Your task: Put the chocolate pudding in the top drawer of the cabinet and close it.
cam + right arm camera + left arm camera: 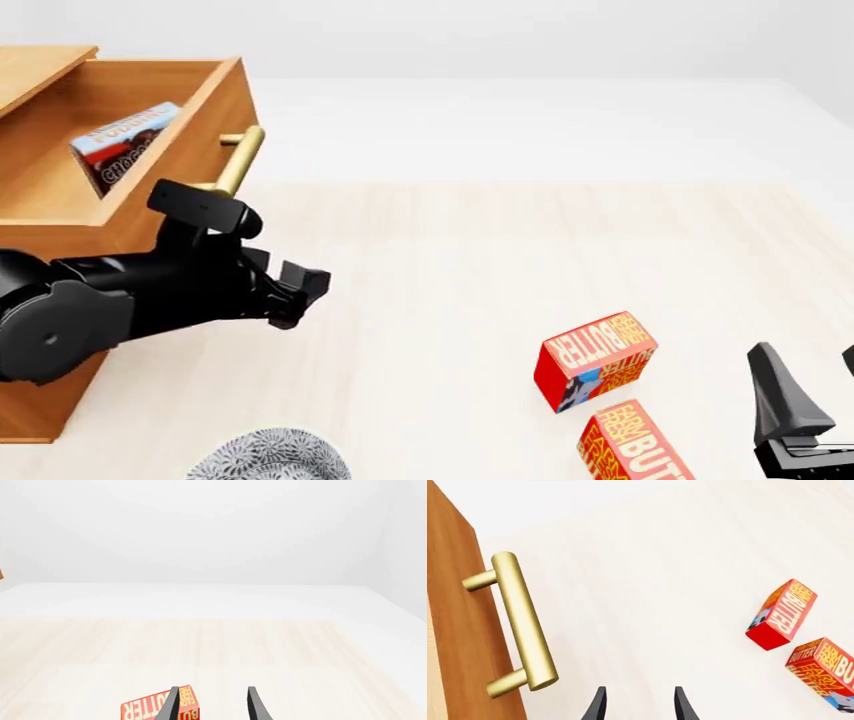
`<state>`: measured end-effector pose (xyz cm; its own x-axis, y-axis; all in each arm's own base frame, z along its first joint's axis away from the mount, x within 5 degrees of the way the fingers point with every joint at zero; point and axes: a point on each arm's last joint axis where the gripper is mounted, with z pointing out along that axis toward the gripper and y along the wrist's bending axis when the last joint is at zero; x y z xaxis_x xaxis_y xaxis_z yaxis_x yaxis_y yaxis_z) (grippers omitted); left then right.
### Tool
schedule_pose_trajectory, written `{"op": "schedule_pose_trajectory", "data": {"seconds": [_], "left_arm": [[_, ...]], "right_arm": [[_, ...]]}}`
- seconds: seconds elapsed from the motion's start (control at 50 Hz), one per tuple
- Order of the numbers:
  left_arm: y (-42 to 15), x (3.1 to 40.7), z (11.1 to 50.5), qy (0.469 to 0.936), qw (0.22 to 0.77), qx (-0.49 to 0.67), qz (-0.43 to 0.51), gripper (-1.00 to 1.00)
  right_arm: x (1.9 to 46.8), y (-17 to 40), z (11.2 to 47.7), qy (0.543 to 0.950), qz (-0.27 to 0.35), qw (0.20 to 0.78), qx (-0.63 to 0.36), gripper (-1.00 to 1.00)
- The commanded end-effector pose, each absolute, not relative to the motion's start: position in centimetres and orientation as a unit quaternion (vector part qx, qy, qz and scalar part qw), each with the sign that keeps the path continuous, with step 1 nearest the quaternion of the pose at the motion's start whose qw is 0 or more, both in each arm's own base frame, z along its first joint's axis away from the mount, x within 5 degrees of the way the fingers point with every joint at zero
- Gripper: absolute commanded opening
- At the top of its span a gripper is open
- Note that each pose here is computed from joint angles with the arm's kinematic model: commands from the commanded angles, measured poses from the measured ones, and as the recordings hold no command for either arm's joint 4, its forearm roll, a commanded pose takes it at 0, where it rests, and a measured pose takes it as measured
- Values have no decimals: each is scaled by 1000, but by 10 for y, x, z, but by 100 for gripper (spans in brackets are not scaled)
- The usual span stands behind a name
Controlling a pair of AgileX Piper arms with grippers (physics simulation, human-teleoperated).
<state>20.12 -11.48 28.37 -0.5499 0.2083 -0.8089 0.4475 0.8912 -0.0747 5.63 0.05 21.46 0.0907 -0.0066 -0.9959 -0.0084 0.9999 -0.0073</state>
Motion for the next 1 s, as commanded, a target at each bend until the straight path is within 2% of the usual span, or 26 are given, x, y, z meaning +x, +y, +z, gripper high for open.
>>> {"op": "schedule_pose_trajectory", "data": {"seconds": [0.02, 1.0], "left_arm": [[-99, 201, 289, 870, 447, 165, -125, 100], [-52, 218, 288, 878, 467, 80, -68, 100]], "right_arm": [[56, 1, 215, 674, 1, 738, -6, 100], [56, 1, 215, 674, 1, 738, -6, 100]]}}
